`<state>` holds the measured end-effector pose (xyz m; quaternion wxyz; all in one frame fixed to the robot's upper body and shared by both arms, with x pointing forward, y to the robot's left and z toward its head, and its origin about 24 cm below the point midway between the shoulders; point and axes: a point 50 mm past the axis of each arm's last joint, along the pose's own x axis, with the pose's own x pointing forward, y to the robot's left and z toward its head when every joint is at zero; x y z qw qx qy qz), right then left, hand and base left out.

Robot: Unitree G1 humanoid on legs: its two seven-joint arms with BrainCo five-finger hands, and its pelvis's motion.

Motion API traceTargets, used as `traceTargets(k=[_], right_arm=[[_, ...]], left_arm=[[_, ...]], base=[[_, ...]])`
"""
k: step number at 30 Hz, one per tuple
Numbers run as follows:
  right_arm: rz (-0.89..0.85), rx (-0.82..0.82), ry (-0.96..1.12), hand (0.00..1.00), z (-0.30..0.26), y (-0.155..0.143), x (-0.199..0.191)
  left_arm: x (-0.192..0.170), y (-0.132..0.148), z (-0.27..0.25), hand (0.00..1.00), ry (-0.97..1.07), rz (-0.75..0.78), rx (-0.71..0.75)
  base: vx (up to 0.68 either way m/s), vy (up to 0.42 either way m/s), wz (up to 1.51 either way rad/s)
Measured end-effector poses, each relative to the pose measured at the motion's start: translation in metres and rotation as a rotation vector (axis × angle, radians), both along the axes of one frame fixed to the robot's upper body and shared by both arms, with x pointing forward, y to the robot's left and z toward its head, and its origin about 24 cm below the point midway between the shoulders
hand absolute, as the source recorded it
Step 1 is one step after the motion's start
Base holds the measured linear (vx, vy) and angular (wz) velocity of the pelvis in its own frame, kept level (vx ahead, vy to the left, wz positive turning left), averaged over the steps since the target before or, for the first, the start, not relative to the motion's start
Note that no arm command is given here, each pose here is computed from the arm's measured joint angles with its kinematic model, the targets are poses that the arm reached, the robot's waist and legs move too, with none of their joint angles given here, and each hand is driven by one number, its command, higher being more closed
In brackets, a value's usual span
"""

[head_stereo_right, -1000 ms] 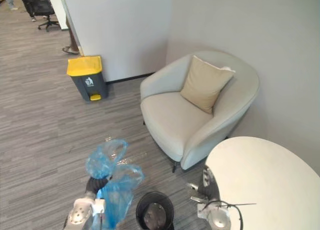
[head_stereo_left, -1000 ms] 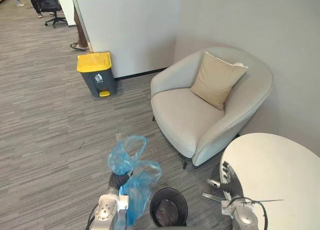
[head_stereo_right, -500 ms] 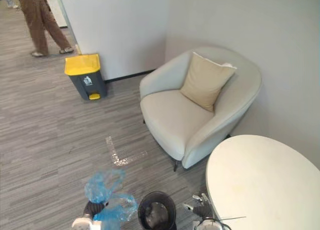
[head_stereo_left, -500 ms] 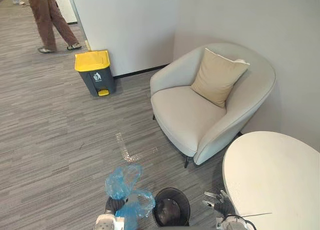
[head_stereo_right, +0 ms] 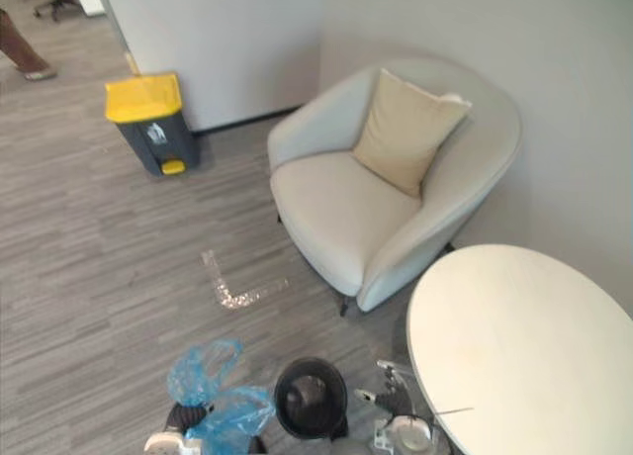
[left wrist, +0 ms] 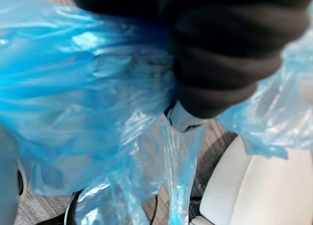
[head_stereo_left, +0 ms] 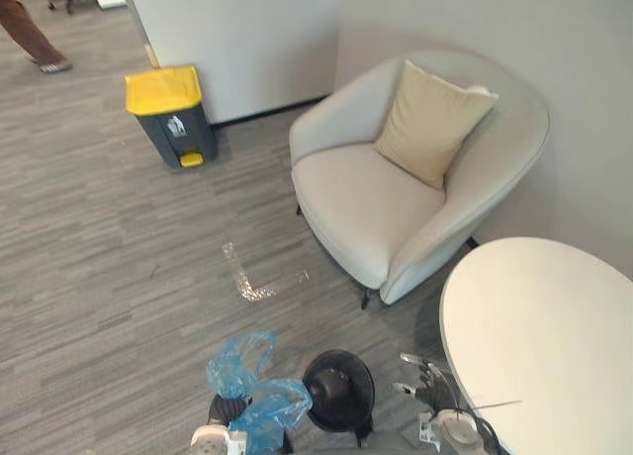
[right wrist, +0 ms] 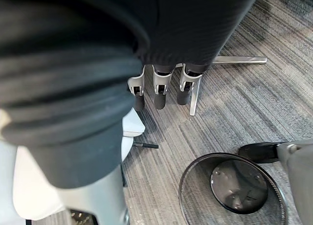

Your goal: Gather rubbish on tea table into small bin, then transfer packed bag to large trash can.

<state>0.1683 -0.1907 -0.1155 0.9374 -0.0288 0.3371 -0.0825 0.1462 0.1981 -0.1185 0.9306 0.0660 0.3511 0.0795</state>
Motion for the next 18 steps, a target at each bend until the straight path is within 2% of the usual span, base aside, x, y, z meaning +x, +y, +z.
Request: traceTargets(k=[2, 7, 9, 11, 18], right_arm=[[0.033, -0.019, -0.033, 0.00, 0.006, 0.006, 0.013], [0.085, -0.011, -0.041, 0.00, 0.007, 0.018, 0.016], [0.091, -0.030, -0.081, 0.00, 0.015, 0.014, 0.031], [0.076, -0.059, -0.100, 0.00, 0.019, 0.009, 0.037], [0.026, -0.088, -0.067, 0.00, 0.014, -0.004, 0.025]], left_arm=[[0.015, -0.003, 0.008, 1.00, -0.058, 0.018, -0.010], [0.017, 0.006, 0.016, 1.00, -0.094, 0.033, 0.017], [0.018, 0.008, 0.017, 1.00, -0.100, 0.051, 0.018], [0.015, -0.002, 0.014, 1.00, -0.094, 0.065, -0.017], [0.019, -0.019, 0.013, 1.00, -0.094, 0.012, -0.041]], base=[[-0.11, 0.026, 0.10], [-0.14, -0.140, 0.27], [-0.23, -0.263, -0.25], [-0.30, -0.234, -0.32], [-0.32, -0.165, 0.26]])
